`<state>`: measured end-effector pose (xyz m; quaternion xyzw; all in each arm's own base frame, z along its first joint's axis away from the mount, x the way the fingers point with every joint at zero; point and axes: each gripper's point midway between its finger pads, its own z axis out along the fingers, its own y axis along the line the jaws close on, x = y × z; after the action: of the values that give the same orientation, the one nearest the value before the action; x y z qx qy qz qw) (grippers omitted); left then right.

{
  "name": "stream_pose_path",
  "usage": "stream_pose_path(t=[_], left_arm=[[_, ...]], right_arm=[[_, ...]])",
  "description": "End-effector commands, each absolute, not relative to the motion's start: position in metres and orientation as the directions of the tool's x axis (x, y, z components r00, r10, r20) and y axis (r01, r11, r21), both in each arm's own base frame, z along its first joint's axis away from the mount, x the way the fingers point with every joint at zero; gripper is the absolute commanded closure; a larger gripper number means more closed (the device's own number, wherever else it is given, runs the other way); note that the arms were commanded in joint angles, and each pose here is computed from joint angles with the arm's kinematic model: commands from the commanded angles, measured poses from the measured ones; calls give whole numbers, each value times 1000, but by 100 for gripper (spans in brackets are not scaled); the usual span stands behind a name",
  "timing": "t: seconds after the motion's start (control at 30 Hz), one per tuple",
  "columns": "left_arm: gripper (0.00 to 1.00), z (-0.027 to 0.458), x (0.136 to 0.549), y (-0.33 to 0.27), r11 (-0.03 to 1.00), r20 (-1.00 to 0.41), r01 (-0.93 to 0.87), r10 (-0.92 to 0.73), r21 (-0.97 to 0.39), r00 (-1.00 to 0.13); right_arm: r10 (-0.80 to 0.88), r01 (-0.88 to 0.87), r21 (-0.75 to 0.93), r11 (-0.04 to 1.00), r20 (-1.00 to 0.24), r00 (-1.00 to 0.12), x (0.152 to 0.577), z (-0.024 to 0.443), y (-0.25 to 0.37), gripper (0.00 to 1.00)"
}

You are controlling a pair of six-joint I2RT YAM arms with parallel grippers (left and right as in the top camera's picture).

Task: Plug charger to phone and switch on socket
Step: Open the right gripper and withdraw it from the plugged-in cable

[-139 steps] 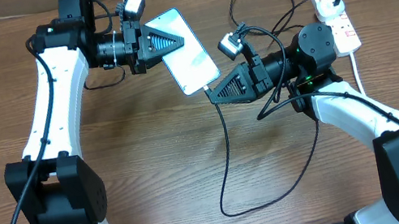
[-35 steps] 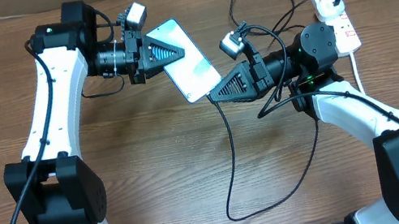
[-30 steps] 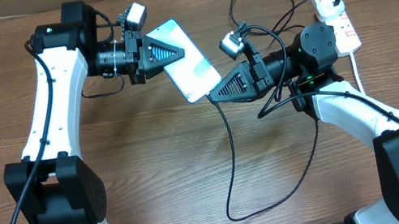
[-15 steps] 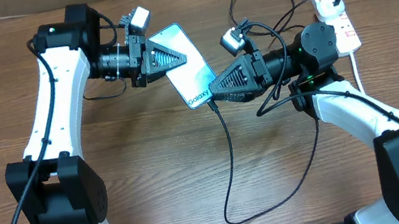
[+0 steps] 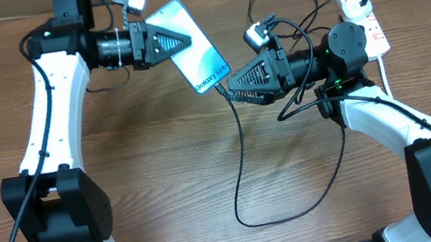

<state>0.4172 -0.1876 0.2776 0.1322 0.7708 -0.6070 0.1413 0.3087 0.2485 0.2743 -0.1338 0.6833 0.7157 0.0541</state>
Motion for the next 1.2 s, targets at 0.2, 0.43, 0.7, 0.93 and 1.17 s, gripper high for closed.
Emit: stream_pose_path(t=[0.2, 0.43, 0.7, 0.93, 1.17], left_arm=[[96, 260, 439, -167, 373, -424, 392, -5, -841, -906], [96, 257, 449, -170, 342, -431, 401, -15, -850, -902], [96, 215, 466, -170, 351, -389, 361, -9, -864, -921], [96, 169, 486, -168, 474, -387, 339, -4, -812, -922], [96, 149, 499, -178, 597, -413, 335, 8, -729, -911]], right_arm=[[-57, -340, 940, -40, -342, -938, 328, 269, 229, 9], [-9, -339, 941, 12, -339, -941, 350, 224, 219, 7], [44, -391, 917, 77, -395, -918, 366, 194, 218, 1], [172, -327, 922, 204, -363, -916, 392, 173, 203, 0], [265, -143, 877, 459, -289, -920, 407, 115, 172, 0]])
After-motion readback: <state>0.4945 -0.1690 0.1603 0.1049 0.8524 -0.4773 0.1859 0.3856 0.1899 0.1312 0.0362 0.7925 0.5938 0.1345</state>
